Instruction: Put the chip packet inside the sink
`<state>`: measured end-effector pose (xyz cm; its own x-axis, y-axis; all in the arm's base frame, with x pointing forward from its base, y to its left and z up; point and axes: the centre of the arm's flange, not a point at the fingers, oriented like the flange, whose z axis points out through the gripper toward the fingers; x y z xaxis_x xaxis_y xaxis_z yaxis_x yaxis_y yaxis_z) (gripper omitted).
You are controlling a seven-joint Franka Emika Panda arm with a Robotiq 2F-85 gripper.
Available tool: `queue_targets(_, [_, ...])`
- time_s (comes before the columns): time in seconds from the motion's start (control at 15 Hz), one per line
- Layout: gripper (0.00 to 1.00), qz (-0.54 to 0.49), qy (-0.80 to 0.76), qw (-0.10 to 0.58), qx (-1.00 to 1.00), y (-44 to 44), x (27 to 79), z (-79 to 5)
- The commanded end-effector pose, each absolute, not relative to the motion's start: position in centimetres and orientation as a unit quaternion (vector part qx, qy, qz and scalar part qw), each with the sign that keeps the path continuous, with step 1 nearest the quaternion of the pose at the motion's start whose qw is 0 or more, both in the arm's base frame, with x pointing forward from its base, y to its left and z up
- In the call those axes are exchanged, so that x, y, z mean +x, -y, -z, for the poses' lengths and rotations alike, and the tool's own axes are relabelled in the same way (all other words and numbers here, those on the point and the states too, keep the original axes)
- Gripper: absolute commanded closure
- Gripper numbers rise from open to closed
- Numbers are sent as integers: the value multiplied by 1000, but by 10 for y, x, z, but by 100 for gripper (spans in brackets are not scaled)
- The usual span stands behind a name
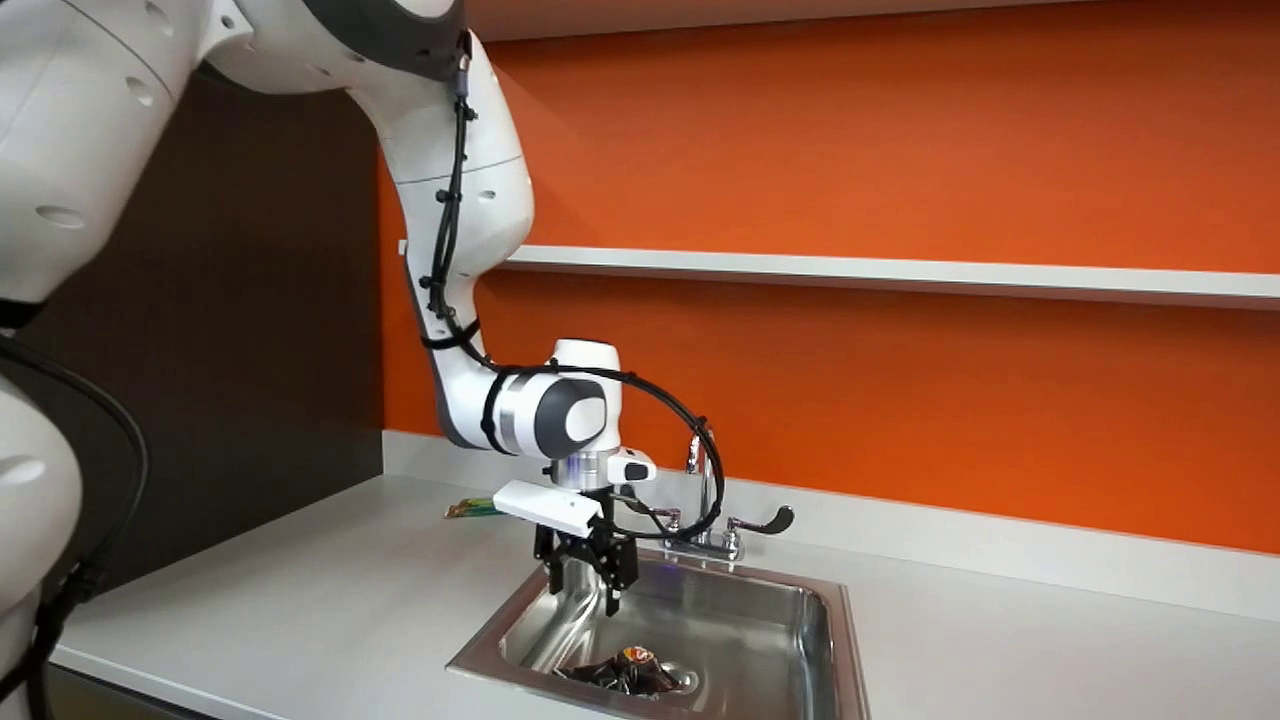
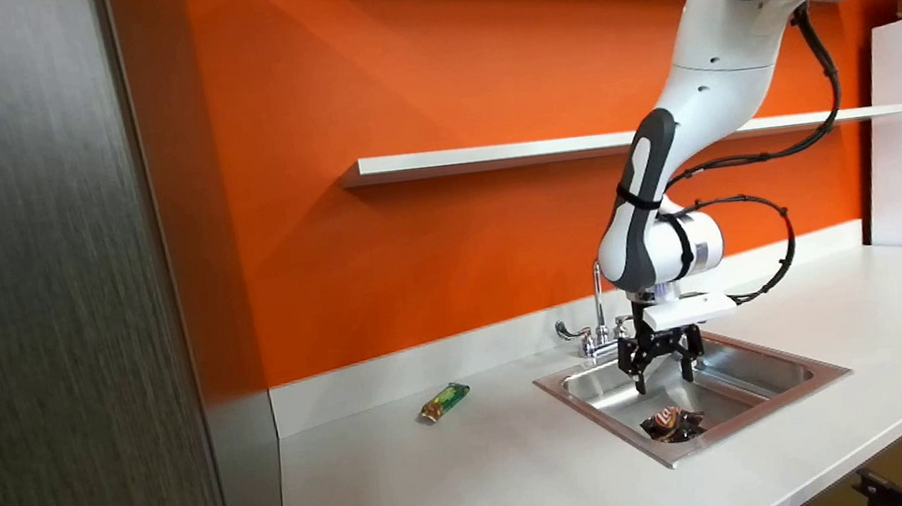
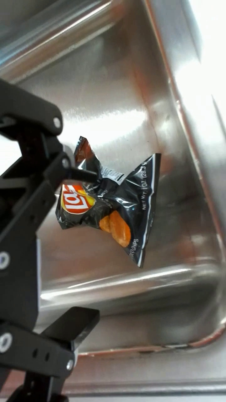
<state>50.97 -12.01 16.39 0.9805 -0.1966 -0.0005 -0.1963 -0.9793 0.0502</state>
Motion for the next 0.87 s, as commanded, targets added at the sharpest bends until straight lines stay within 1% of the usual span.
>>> queue_targets(0.0, [0,24,73,26,997,100,460,-200])
queue_targets(0.33, [0,60,48,33,997,79,400,-221])
queue_targets(0.4, [0,51,54,27,997,87,434,-192])
queue_targets(0.47, [0,52,53,27,997,86,427,-195])
queue_targets(0.8, [0,54,53,27,997,86,430,-191])
